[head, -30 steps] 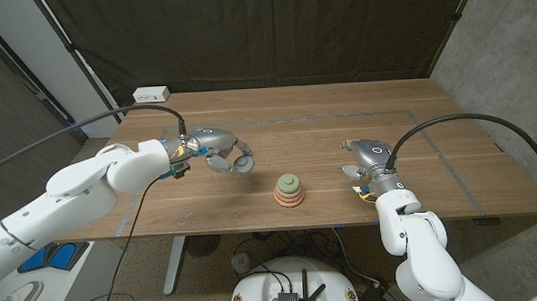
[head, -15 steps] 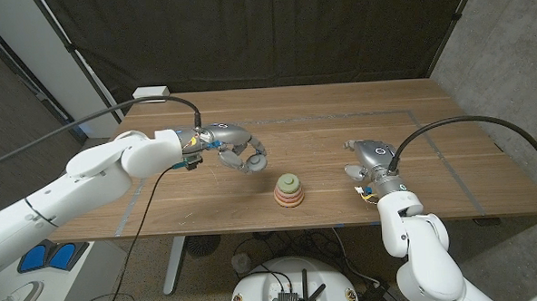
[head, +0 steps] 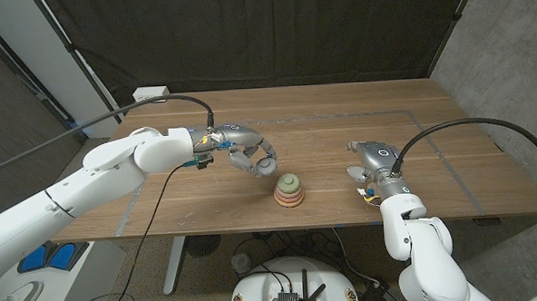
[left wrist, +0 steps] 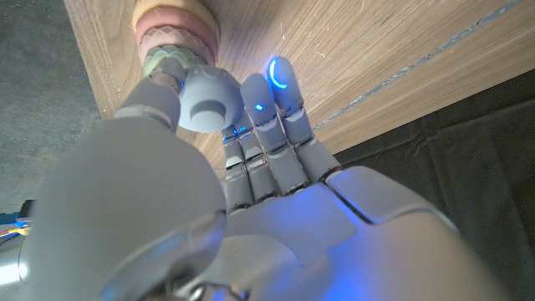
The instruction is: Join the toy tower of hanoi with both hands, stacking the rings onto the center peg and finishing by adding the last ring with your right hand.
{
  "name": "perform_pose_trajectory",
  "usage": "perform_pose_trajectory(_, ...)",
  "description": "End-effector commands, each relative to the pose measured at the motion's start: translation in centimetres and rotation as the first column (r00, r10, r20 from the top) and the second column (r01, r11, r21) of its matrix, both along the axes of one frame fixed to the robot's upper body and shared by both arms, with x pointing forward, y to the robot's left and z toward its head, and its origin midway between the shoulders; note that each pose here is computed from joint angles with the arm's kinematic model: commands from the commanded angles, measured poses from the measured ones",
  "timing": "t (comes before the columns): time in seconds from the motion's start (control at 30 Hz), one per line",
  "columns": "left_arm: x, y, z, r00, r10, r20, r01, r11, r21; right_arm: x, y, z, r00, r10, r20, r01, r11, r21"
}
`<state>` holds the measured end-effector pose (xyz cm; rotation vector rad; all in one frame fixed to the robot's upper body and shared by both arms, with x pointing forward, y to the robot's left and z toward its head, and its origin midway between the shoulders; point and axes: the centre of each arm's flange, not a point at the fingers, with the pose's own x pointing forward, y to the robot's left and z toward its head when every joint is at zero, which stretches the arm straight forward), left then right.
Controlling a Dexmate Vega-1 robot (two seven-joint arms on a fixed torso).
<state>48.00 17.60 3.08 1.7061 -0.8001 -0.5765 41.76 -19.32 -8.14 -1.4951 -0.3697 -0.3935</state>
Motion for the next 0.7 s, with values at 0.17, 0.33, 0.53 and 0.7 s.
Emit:
perform_pose_trajectory(0.17,0.4,-2.6,-0.2,0.999,-0.041,-0.006,0.041,0.997,0.072,-0.5,-0.1,-0.5,1.000,-0.013,-0.004,0.013,1.000,0.010)
perform_pose_trajectory(0.33,0.6,-3.4,-0.1,0.999,-0.051,-0.007,0.051,0.995,0.090,-0.8,-0.1,-0.6,1.000,-0.015,-0.004,0.015,1.000,0.011)
perform_pose_trajectory(0.53,1.0,-4.3,0.0,0.998,-0.058,-0.009,0.058,0.992,0.112,-1.0,-0.1,-0.6,1.000,-0.021,-0.004,0.021,1.000,0.012)
perform_pose_trajectory(0.7,1.1,-4.9,0.0,0.998,-0.065,-0.005,0.065,0.990,0.126,-1.1,-0.1,-0.6,1.000,-0.025,-0.002,0.025,1.000,0.012)
